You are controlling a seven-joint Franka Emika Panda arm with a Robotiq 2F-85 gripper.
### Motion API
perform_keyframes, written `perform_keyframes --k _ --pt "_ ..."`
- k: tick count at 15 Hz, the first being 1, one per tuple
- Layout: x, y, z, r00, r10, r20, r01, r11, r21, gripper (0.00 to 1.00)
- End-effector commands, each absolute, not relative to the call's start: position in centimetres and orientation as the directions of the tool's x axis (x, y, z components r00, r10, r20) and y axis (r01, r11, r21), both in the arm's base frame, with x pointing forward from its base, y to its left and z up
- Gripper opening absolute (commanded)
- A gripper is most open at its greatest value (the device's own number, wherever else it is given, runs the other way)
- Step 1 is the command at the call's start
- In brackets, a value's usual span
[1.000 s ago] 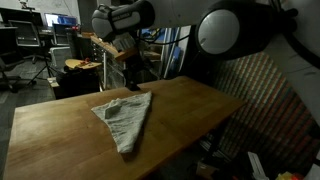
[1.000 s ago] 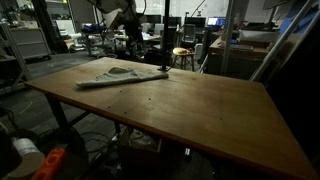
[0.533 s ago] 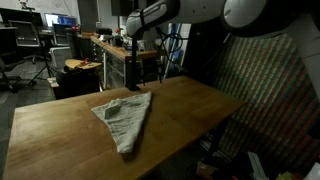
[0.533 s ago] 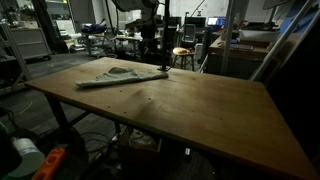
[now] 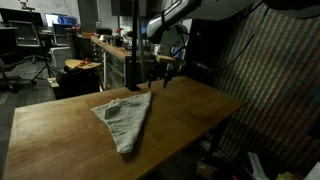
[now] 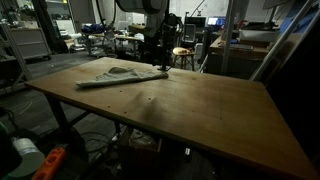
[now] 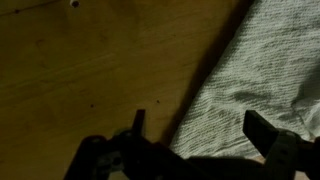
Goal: Fold the towel on the table twice, diagonally.
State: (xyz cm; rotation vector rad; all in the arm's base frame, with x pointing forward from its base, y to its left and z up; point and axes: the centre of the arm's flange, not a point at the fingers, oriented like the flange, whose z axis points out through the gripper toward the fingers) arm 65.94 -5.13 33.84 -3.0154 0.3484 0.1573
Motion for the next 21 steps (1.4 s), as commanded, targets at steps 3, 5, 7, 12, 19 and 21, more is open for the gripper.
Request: perform_keyframes --k 3,5,7,12,19,21 --pt "60.1 -4.8 35.2 1.000 -0.013 -0.007 -0.014 -0.964 -0.266 1.00" --pt "60.3 -4.5 36.2 0.998 0.055 0.040 0.065 -0.954 -0.293 1.00" --pt "61.0 -4.5 37.2 0.993 0.084 0.077 0.104 -0.946 -0.307 1.00" --pt "63.5 -5.1 37.2 0.994 0.042 0.105 0.079 -0.926 -0.368 1.00" --pt "67.5 -8.4 33.4 0.988 -0.108 0.114 -0.043 -0.886 -0.463 1.00" --pt "68.4 -9.1 32.5 0.985 -0.123 0.124 -0.050 -0.880 -0.472 1.00"
